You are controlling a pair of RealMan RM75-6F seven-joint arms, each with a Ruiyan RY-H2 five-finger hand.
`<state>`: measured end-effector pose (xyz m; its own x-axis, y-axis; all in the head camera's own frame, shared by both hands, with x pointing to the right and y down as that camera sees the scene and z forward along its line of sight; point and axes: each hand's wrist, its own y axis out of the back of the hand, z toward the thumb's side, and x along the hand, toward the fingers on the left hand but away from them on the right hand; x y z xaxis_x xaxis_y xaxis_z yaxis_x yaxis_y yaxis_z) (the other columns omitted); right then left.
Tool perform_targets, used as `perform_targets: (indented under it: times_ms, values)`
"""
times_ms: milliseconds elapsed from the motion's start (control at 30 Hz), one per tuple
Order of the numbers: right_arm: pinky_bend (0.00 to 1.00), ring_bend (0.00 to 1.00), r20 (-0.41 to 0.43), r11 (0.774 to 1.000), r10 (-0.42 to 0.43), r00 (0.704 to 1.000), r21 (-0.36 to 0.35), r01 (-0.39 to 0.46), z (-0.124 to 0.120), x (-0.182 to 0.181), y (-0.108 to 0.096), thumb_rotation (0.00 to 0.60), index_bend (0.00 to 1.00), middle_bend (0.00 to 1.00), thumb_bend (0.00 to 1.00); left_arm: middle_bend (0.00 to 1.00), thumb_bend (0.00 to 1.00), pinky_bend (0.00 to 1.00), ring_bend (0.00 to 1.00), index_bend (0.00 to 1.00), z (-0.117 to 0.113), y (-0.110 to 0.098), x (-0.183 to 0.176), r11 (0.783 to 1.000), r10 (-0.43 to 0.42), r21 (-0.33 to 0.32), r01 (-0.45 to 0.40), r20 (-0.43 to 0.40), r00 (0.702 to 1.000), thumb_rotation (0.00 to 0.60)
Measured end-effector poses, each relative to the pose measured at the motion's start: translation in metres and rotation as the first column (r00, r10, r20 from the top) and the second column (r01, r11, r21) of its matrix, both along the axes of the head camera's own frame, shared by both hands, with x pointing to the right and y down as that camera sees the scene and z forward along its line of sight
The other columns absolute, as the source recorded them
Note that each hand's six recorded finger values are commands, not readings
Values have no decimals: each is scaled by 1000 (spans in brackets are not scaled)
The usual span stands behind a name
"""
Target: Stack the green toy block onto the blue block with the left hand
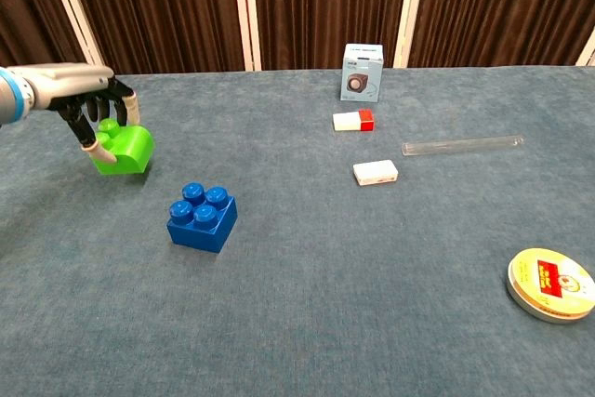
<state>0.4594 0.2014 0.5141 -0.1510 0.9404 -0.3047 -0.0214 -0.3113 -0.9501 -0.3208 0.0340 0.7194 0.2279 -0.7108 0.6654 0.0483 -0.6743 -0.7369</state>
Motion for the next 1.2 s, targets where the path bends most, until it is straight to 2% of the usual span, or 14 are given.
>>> perform_targets:
  times_ms: [200,300,467,600,967,1200]
  values:
    - [0,0,15,1000,-10,1000,4,10,-3,-3,0,600,0,0,0,495,38,348,412,411,-41,8,15,1000,-5,11,6,-105,994,600]
    - [0,0,24,1000,-13,1000,5,13,-4,-4,0,600,0,0,0,495,37,348,412,411,-66,19,30,1000,12,9,-11,-165,986,600]
    - [0,0,34,1000,-12,999,6,11,-6,-5,1,600,0,0,0,495,36,348,411,412,-91,38,54,998,57,-4,-59,-218,974,600]
    - [0,0,38,1000,-8,999,9,7,-7,-3,1,600,0,0,0,495,38,348,410,412,-91,49,65,995,97,-10,-101,-199,975,600]
    - [0,0,50,1000,11,999,24,-12,-14,3,1,600,0,0,0,495,38,346,408,411,-70,67,96,988,128,-66,-141,-176,976,600]
    - [0,0,55,999,17,998,29,-19,-16,6,0,600,0,0,0,495,38,345,403,411,-62,72,109,983,163,-63,-172,-131,978,600]
